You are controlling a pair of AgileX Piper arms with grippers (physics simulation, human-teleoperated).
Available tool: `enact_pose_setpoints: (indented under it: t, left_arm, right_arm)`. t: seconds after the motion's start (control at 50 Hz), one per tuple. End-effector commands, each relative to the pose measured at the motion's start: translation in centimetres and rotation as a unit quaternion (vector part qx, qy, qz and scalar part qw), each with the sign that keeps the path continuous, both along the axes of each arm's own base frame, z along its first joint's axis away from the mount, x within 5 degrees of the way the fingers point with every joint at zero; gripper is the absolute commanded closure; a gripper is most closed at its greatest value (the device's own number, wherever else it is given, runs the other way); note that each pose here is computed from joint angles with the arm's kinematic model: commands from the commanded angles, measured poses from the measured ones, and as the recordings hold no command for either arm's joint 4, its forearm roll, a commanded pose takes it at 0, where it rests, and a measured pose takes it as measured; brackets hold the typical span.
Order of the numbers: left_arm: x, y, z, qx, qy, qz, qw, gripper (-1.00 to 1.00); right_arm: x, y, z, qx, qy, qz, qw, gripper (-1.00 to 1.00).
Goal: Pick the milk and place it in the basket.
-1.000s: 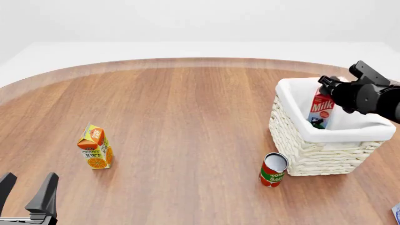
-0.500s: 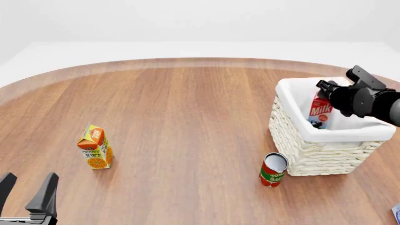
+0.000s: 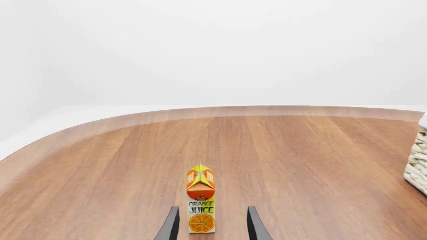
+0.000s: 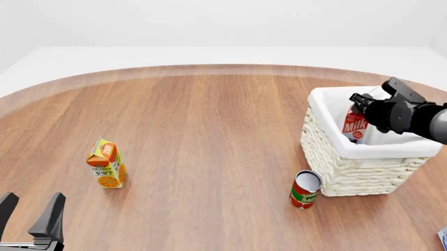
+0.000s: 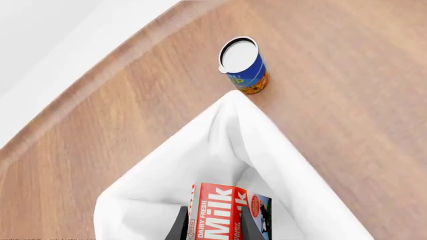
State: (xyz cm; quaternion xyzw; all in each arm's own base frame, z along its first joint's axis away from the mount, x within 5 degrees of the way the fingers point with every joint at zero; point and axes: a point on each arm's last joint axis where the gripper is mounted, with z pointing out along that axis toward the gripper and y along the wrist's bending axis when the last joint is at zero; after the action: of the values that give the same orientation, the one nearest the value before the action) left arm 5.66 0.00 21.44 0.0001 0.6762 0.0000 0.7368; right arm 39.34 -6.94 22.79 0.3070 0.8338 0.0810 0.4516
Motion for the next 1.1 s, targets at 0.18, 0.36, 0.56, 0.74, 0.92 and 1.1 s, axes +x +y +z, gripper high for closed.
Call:
enact_pose_setpoints:
  t: [0.18, 0.36, 0.56, 0.74, 0.92, 1.1]
  left_arm:
    - [0.0, 0.0, 0.0, 0.0, 0.0, 0.0, 1.0, -1.0]
    - [0.0, 0.0, 0.0, 0.0, 0.0, 0.0, 1.0, -1.0]
    - [0.0, 0.0, 0.0, 0.0, 0.0, 0.0, 1.0, -1.0]
    - [0.0, 0.0, 0.0, 0.0, 0.0, 0.0, 1.0, -1.0]
    - [0.0, 0.0, 0.0, 0.0, 0.0, 0.0, 1.0, -1.0]
    - [0.0, 0.0, 0.0, 0.0, 0.0, 0.0, 1.0, -1.0]
  right_arm:
    - [0.3, 0.2, 0.1, 0.005, -0.01, -0.001, 0.9999, 1.0]
    - [0.2, 0.4, 0.1, 0.014, -0.012, -0.005, 0.9998, -1.0]
    - [0.0, 0.8, 0.5, 0.015, -0.015, -0.002, 0.9998, -1.0]
    - [0.0, 1.1, 0.7, 0.017, -0.017, 0.0, 0.9997, -1.0]
    - [-0.4, 1.4, 1.6, 0.017, -0.029, 0.003, 0.9994, -1.0]
    - [-1.7, 2.8, 5.3, 0.013, -0.066, 0.02, 0.9975, -1.0]
